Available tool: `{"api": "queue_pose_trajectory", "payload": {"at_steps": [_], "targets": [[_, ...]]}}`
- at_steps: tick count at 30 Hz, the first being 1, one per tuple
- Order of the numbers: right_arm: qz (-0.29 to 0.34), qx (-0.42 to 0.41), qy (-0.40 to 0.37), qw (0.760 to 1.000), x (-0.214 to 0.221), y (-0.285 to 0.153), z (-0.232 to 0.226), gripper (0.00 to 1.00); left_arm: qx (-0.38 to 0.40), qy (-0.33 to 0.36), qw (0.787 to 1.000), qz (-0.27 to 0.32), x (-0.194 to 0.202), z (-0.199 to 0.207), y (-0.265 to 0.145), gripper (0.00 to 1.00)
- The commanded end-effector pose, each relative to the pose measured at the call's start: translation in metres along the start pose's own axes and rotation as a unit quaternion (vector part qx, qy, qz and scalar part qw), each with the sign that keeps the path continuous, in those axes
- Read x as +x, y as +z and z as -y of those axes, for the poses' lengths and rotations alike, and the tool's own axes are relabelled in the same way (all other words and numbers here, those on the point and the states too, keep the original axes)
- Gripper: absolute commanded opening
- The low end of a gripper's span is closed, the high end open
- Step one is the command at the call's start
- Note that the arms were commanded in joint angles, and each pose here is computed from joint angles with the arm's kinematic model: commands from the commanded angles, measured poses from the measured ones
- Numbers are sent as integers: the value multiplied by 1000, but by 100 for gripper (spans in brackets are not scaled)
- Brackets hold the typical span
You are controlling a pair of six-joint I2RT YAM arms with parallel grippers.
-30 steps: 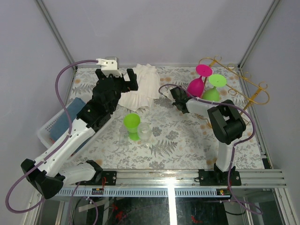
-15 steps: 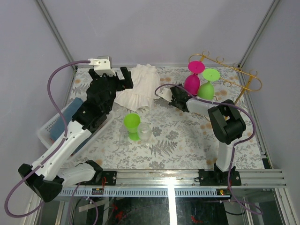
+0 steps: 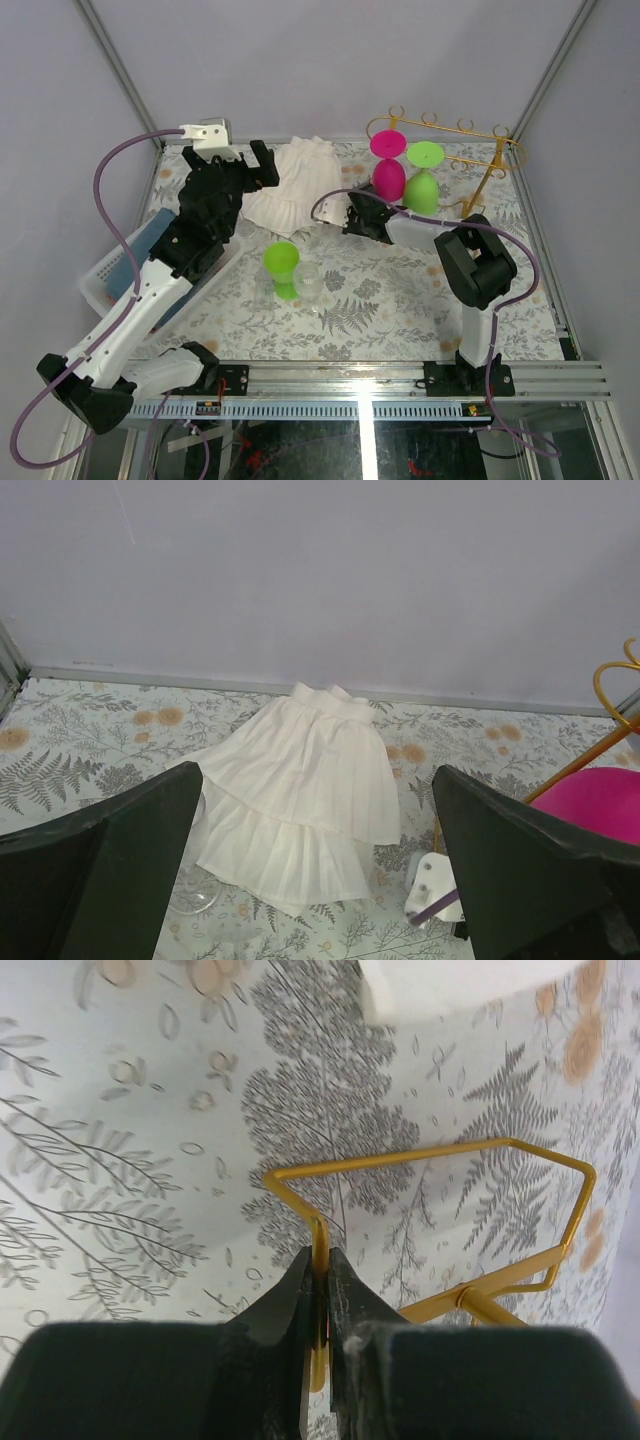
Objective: Place the wine glass upside down on the wine glass rack
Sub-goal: Move the wine rack to the center of the board.
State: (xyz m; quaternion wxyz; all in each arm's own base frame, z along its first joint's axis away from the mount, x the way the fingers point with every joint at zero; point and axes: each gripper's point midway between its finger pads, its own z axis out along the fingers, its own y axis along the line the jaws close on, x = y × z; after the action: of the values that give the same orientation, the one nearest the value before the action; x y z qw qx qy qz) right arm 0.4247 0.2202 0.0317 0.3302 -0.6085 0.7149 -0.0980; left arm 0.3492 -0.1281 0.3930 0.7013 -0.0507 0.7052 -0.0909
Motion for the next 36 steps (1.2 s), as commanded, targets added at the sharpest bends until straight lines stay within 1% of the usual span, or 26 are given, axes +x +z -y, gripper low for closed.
{"api": "queue_pose_trajectory", "payload": {"at_steps": [1,6,9,10,14,17,27,36], "targets": [[77,-22,-47,996,-46,0,-7,0,-2,-23,999,27,-14,0,3,100],[91,-40,-67,993,-55,1,-21,2,0,-23,999,25,-12,0,4,100],[83,-36,-53,994,-54,2,-19,7,-1,-24,999,25,-13,0,5,100],[80,-35,-47,995,-53,2,-19,10,0,-24,999,24,-12,0,5,100],[72,-16,-26,997,-52,-5,-10,32,1,-25,999,23,-12,1,5,100],[72,0,-11,997,-52,-14,-2,40,6,-29,999,21,-10,3,6,100],[95,33,25,995,-51,-47,4,47,11,-32,999,17,-8,5,7,100],[103,19,47,993,-38,-63,-14,50,12,-32,999,16,-8,5,7,100]]}}
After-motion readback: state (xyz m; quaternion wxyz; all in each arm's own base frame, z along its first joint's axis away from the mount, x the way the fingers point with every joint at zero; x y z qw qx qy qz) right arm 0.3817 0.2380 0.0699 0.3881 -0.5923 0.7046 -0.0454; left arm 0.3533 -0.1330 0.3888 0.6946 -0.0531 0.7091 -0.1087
